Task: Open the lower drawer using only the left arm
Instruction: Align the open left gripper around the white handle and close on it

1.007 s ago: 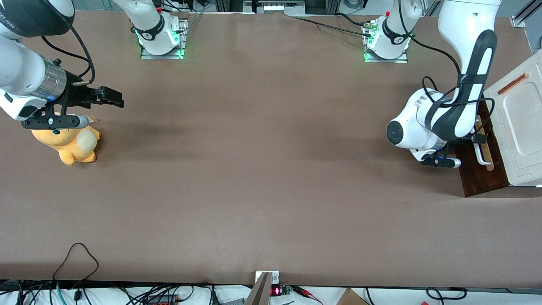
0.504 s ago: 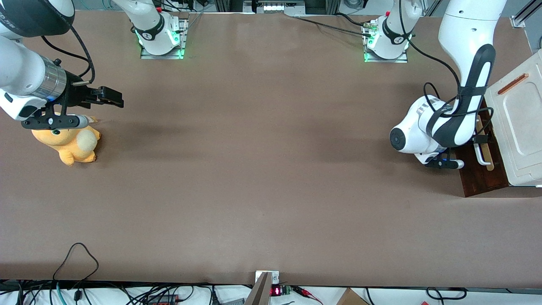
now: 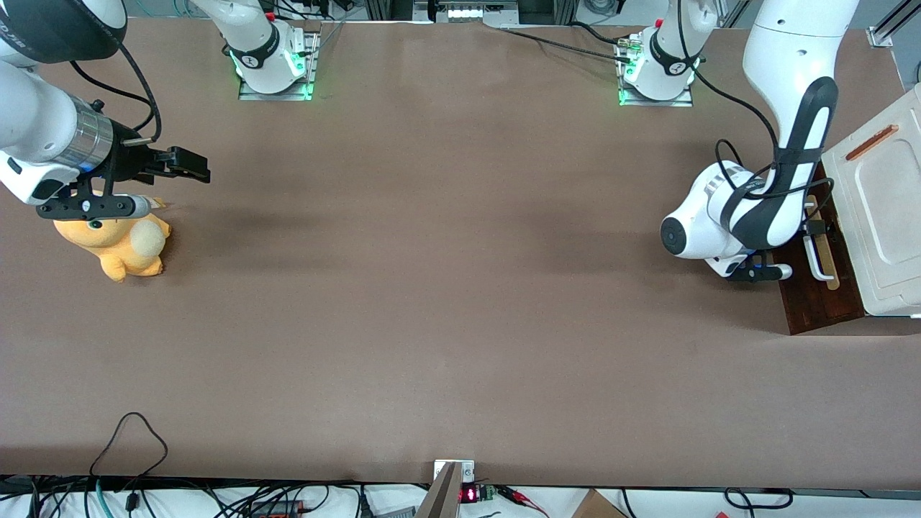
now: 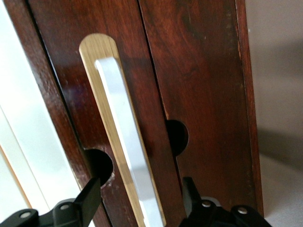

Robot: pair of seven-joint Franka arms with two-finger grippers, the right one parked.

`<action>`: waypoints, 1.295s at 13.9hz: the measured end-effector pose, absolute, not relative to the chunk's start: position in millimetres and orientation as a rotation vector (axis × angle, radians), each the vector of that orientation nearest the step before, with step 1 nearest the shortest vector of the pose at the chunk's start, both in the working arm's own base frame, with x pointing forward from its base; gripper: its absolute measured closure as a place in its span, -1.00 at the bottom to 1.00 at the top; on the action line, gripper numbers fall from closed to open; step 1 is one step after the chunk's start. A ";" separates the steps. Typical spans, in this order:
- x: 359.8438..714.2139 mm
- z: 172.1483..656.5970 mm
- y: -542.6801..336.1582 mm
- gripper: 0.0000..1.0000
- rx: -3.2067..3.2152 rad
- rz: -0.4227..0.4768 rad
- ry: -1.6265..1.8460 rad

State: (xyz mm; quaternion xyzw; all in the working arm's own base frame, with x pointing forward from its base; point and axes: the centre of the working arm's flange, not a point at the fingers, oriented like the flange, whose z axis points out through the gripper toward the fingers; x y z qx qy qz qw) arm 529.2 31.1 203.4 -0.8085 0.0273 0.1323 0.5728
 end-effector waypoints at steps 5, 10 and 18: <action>517.6 194.0 31.7 -0.59 -1.838 0.250 0.072; 517.3 193.6 30.8 -0.36 -1.820 0.231 0.095; 517.0 193.2 30.3 0.34 -1.821 0.230 0.097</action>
